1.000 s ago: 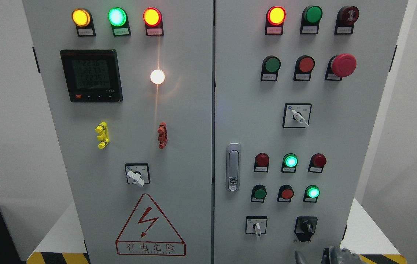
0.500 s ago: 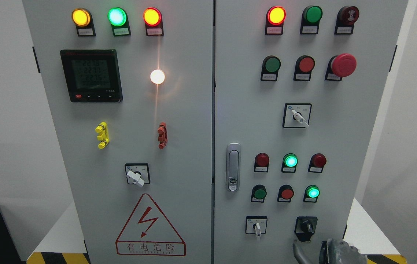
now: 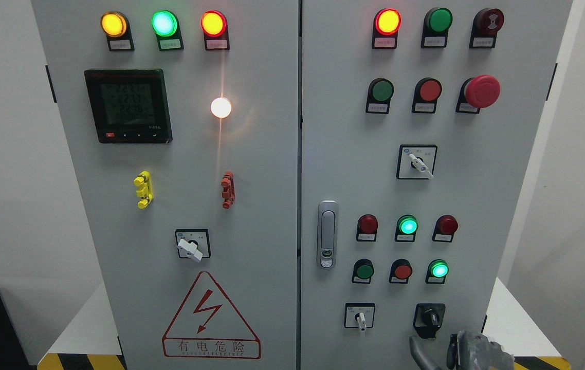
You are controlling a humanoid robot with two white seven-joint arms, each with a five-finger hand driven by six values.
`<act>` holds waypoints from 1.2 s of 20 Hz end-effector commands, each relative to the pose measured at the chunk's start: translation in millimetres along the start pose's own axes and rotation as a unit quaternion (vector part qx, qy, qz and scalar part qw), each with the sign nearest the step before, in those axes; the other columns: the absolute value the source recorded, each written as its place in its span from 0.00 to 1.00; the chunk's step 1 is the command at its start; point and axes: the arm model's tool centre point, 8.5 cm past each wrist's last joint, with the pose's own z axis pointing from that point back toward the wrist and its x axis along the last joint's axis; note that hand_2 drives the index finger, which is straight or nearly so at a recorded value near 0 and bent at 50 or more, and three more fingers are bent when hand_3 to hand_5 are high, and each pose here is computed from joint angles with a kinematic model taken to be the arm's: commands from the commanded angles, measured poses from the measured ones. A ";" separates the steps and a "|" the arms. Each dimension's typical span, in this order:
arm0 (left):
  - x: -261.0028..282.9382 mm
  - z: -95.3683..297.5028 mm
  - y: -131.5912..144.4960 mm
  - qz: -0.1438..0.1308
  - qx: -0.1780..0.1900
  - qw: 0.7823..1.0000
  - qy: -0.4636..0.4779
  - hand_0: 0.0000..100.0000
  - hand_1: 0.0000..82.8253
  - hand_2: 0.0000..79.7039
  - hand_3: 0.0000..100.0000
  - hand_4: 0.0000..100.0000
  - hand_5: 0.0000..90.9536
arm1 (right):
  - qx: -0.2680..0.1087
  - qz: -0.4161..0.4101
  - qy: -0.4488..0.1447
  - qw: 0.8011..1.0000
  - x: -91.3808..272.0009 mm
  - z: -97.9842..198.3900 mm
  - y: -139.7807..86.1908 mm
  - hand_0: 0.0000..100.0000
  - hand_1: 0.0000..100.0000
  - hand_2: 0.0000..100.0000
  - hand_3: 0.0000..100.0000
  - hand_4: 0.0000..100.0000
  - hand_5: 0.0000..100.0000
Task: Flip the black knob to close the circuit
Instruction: 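Raise the right hand up toward the black rotary knob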
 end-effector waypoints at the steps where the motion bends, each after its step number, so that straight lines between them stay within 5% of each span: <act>1: 0.2 0.0 0.0 0.000 0.000 1.000 -0.001 0.12 0.67 0.00 0.00 0.00 0.00 | -0.004 -0.002 -0.001 1.000 4.4 -2.4 -2.6 0.00 0.06 0.93 1.00 1.00 1.00; 24: 0.2 0.0 0.0 0.000 0.000 1.000 -0.001 0.12 0.67 0.00 0.00 0.00 0.00 | -0.004 -0.001 0.011 1.000 0.1 -9.6 -0.9 0.00 0.07 0.92 1.00 0.99 1.00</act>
